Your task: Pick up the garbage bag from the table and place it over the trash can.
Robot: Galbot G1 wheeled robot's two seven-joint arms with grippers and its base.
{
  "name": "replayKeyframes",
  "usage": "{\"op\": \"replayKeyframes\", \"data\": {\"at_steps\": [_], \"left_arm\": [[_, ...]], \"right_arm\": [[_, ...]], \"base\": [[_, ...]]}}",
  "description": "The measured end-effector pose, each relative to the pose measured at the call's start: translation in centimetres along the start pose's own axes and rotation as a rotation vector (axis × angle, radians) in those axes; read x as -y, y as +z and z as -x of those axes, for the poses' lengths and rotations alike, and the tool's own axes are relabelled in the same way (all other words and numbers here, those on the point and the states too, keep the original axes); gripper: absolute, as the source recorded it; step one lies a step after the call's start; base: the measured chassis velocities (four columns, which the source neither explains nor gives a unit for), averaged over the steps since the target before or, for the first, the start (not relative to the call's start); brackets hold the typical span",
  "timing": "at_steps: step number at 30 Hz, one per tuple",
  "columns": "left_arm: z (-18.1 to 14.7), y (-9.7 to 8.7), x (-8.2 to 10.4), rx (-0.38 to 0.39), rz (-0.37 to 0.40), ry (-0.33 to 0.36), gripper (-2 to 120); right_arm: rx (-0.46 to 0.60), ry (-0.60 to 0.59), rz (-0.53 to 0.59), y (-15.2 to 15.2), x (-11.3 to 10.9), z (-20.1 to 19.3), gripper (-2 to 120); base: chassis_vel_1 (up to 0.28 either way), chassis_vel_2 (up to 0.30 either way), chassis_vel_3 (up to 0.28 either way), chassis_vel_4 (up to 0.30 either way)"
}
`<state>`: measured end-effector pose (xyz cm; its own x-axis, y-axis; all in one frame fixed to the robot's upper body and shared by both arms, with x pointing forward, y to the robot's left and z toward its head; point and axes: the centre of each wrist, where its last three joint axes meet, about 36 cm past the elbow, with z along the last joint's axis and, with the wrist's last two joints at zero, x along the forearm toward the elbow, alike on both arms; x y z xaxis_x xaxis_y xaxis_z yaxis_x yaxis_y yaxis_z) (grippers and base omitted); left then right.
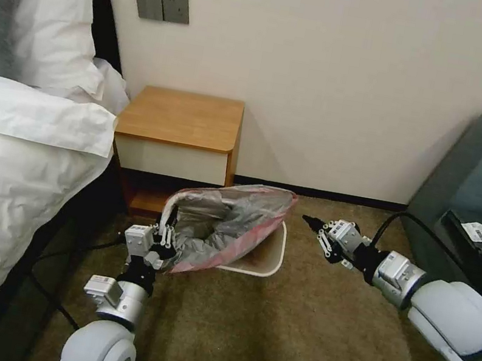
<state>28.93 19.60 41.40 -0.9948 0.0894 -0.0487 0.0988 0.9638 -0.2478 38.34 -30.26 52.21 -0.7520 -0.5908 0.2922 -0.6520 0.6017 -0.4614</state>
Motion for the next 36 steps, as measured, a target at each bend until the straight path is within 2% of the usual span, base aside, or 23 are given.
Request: {"op": "replayKeyframes", "data": {"at_steps": [5, 6, 9, 10, 12, 13, 15, 16, 17, 19, 20, 23, 24, 26, 27, 28, 31, 36], "left_arm": [[0.2, 0.2, -0.1, -0.001, -0.002, -0.009, 9], [0.3, 0.4, -0.2, -0.003, -0.002, -0.016, 9], [0.4, 1.0, -0.3, -0.009, 0.002, -0.027, 9], [0.4, 1.0, -0.3, -0.009, 0.002, -0.027, 9], [0.4, 1.3, -0.3, -0.014, 0.004, -0.031, 9], [0.4, 1.3, -0.3, -0.014, 0.004, -0.031, 9], [0.4, 1.5, -0.2, -0.014, 0.018, -0.031, 9], [0.5, 1.5, -0.2, -0.013, 0.021, -0.031, 9], [0.5, 1.5, -0.2, -0.013, 0.021, -0.031, 9], [0.5, 1.4, -0.3, -0.01, 0.026, -0.029, 9], [0.5, 1.4, -0.3, -0.01, 0.026, -0.029, 9], [0.6, 1.2, -0.4, -0.001, 0.029, -0.027, 9], [0.6, 1.2, -0.4, -0.001, 0.029, -0.027, 9], [0.7, 1.0, -0.3, 0.005, 0.03, -0.028, 9], [0.7, 0.9, -0.4, 0.007, 0.031, -0.028, 9], [0.7, 0.9, -0.4, 0.007, 0.031, -0.028, 9], [0.8, 0.9, -0.3, 0.009, 0.029, -0.029, 9], [0.7, 0.9, -0.1, 0.01, 0.029, -0.026, 9]], "right_arm": [[0.029, 0.067, 0.09, -1.0, -0.9, -0.2, 0], [0.064, 0.095, 0.183, -2.0, -1.8, -0.4, 0], [0.131, 0.084, 0.438, -4.5, -3.8, -0.5, 14], [0.131, 0.084, 0.438, -4.5, -3.8, -0.5, 14], [0.136, 0.059, 0.557, -5.5, -4.3, -0.4, 23], [0.136, 0.059, 0.557, -5.5, -4.3, -0.4, 23], [0.135, 0.036, 0.685, -6.1, -4.4, 0.2, 33], [0.13, 0.035, 0.715, -6.2, -4.4, 0.3, 38], [0.13, 0.035, 0.715, -6.2, -4.4, 0.3, 38], [0.106, 0.041, 0.758, -6.1, -4.2, 0.7, 48], [0.106, 0.041, 0.758, -6.1, -4.2, 0.7, 48], [0.061, 0.083, 0.792, -5.0, -3.7, 1.3, 65], [0.061, 0.083, 0.792, -5.0, -3.7, 1.3, 65], [0.043, 0.109, 0.82, -4.7, -3.6, 1.5, 73], [0.035, 0.123, 0.861, -4.7, -3.6, 1.7, 78], [0.035, 0.123, 0.861, -4.7, -3.6, 1.7, 78], [0.043, 0.134, 0.972, -4.8, -3.7, 2.3, 92], [0.059, 0.127, 1.046, -4.9, -3.9, 3.1, 100]], "base": [[0.0, 0.0, 0.0, 0.0], [0.0, 0.0, 0.0, 0.0], [0.0, 0.0, 0.0, 0.0], [0.0, 0.0, 0.0, 0.0], [0.0, 0.0, 0.0, 0.0], [0.0, 0.0, 0.0, 0.0], [0.0, 0.0, 0.0, 0.0], [0.0, 0.0, 0.0, 0.0], [0.0, 0.0, 0.0, 0.0], [0.0, 0.0, 0.0, 0.0], [0.0, 0.0, 0.0, 0.0], [0.0, 0.0, 0.0, 0.0], [0.0, 0.0, 0.0, 0.0], [0.0, 0.0, 0.0, 0.0], [0.0, 0.0, 0.0, 0.0], [0.0, 0.0, 0.0, 0.0], [0.0, 0.0, 0.0, 0.0], [0.0, 0.0, 0.0, 0.0]]}}
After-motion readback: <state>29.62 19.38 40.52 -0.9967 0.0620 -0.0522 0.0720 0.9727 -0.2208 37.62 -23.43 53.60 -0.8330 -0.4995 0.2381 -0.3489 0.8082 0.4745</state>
